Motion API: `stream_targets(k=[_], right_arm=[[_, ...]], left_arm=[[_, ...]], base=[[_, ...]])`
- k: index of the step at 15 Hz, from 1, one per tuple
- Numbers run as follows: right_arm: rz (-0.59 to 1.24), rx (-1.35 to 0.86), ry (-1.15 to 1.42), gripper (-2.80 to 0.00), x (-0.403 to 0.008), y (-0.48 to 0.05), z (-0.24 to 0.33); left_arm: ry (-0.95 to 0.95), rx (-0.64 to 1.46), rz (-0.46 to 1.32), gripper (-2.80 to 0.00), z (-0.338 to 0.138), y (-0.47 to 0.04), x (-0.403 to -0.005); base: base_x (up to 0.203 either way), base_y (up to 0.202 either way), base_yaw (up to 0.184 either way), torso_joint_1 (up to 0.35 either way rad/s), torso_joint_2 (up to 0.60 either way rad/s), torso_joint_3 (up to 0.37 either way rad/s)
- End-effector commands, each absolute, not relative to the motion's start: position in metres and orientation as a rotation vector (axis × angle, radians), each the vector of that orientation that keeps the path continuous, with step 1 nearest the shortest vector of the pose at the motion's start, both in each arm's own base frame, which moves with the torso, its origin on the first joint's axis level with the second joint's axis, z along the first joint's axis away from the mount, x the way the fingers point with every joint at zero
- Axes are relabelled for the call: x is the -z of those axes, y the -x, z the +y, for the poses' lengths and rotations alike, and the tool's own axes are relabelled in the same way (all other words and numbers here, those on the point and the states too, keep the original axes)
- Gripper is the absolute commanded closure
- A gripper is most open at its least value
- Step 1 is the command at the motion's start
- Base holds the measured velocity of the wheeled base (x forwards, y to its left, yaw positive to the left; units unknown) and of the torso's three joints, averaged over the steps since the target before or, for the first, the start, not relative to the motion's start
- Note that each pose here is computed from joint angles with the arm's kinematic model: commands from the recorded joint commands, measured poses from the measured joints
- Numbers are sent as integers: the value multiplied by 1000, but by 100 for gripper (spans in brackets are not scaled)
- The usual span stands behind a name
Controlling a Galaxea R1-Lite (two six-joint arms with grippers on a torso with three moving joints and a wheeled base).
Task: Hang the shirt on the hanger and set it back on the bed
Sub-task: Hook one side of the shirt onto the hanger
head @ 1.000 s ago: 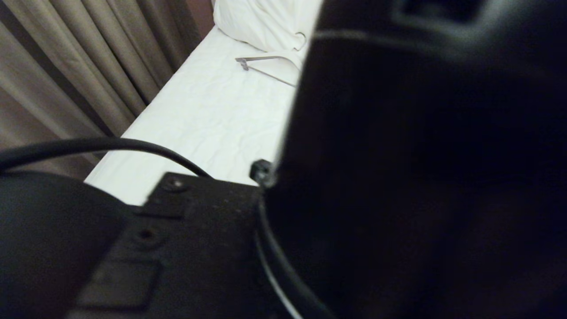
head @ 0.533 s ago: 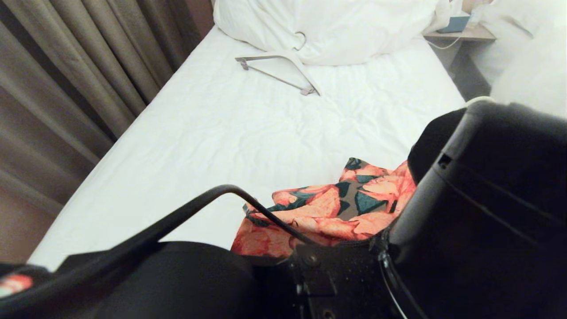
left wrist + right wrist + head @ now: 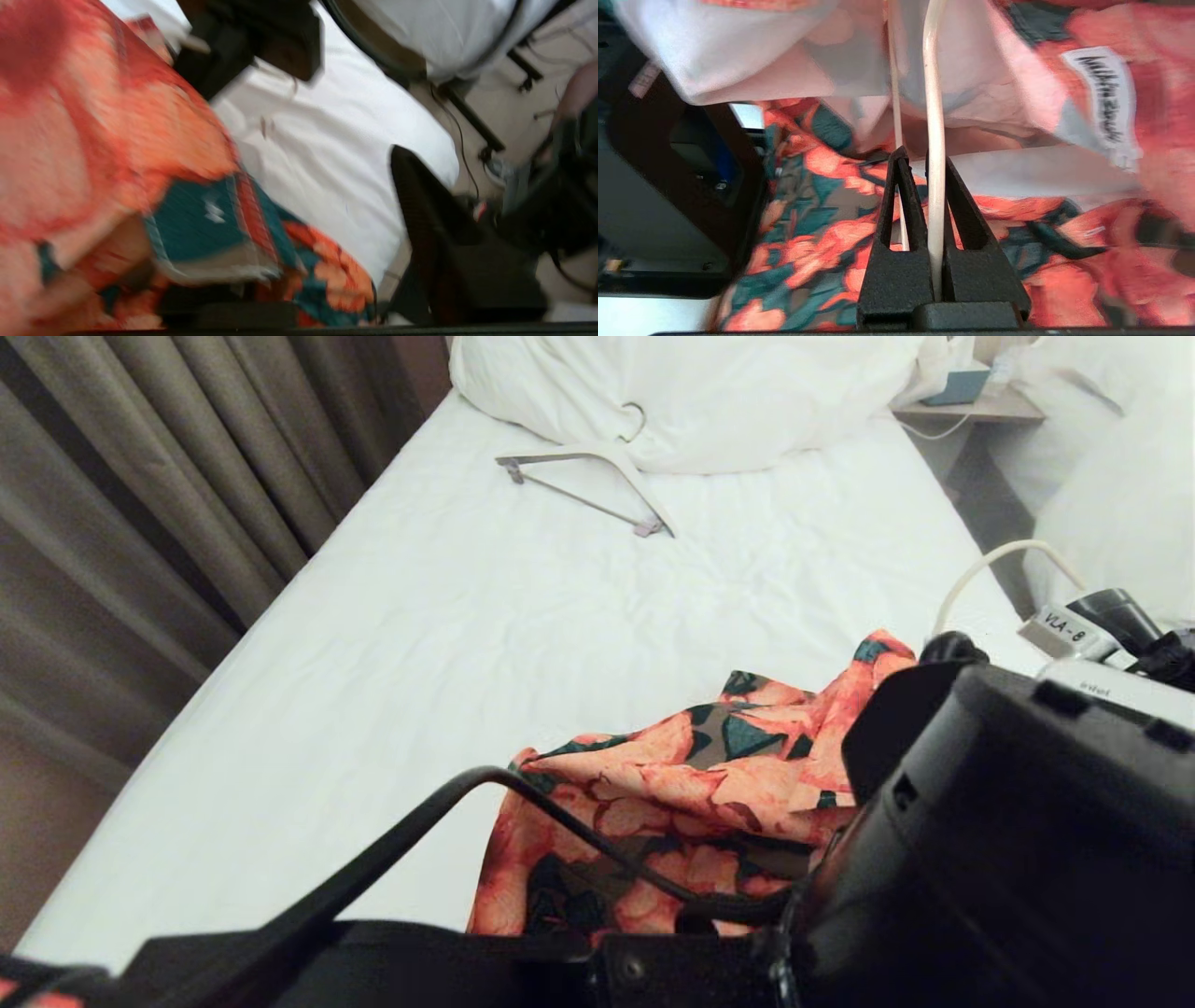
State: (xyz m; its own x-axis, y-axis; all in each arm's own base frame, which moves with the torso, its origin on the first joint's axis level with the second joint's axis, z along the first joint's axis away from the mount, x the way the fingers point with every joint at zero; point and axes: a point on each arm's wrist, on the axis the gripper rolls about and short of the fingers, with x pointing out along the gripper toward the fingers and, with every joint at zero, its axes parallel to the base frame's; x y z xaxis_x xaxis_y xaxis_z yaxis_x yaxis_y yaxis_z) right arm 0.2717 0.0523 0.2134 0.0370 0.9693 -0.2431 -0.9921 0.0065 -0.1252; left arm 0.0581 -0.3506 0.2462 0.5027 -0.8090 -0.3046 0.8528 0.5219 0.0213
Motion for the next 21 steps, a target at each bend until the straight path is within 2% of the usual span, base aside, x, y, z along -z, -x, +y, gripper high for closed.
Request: stream_targets(k=[1,7,11,19,21], right_arm=[[84,-1540,293,0,-212,-275,52],[67,-1523,306,0,-217,-277,49],[56,-1520,314,0,-220,-277,49],[57,-1519,314,0,-221,-274,48],[55,-1518,316,0,-223,-269,48]], left_arm=[[-194,1029,279,-280,-343,-49,-244],[-331,1044,386,-280,-313,-34,-197],[-333,1036,389,-280,-294,-34,-183],[-219,840,360,-280,-247,-89,-207],[-182,846,380,-280,-242,-111,-209]], base=[[0,0,0,0,0,0],[0,0,0,0,0,0],[0,0,0,0,0,0],[0,0,0,0,0,0],[0,0,0,0,0,0]])
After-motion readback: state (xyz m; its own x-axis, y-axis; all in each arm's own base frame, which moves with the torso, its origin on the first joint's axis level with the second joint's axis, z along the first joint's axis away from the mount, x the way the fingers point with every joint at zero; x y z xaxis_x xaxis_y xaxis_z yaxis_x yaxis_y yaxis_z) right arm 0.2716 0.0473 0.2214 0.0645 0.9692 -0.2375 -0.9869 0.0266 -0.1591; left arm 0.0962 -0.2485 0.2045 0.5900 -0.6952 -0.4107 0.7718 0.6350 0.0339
